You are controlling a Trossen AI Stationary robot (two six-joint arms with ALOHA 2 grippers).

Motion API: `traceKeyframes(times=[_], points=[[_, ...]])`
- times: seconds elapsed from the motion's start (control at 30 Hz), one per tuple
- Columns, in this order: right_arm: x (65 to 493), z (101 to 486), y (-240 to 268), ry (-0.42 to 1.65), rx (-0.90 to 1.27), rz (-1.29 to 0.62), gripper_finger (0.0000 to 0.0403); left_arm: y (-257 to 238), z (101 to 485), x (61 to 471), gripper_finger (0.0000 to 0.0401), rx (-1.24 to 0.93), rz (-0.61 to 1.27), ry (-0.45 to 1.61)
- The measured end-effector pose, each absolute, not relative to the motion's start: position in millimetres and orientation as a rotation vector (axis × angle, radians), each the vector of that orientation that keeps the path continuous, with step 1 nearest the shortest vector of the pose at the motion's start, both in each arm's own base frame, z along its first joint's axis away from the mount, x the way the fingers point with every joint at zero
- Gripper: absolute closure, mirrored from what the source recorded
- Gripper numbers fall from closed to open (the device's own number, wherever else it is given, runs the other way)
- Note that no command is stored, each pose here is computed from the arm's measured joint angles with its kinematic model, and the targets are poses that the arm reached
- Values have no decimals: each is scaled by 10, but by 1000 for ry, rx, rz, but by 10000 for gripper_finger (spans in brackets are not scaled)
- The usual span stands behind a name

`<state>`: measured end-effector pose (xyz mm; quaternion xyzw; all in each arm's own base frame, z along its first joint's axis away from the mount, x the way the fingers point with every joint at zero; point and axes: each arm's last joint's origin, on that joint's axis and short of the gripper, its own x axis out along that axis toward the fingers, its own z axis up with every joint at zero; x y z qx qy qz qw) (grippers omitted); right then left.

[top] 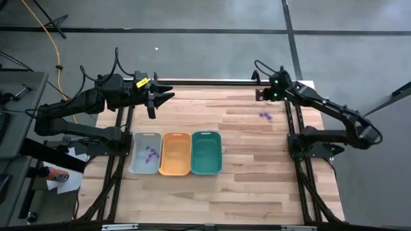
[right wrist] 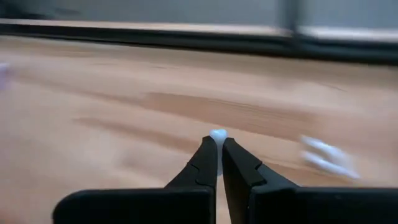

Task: Sort Halloween decoration
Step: Put the white bone toy into the green bin

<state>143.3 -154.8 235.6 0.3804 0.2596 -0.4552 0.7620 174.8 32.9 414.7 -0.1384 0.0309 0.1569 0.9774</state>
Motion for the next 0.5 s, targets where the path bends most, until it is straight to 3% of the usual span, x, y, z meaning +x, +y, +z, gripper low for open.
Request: traceKeyframes(times=[0.5], points=[[2261, 3212, -569, -108, 467, -111, 402, 326, 4146, 1750, 254, -285, 307, 63]])
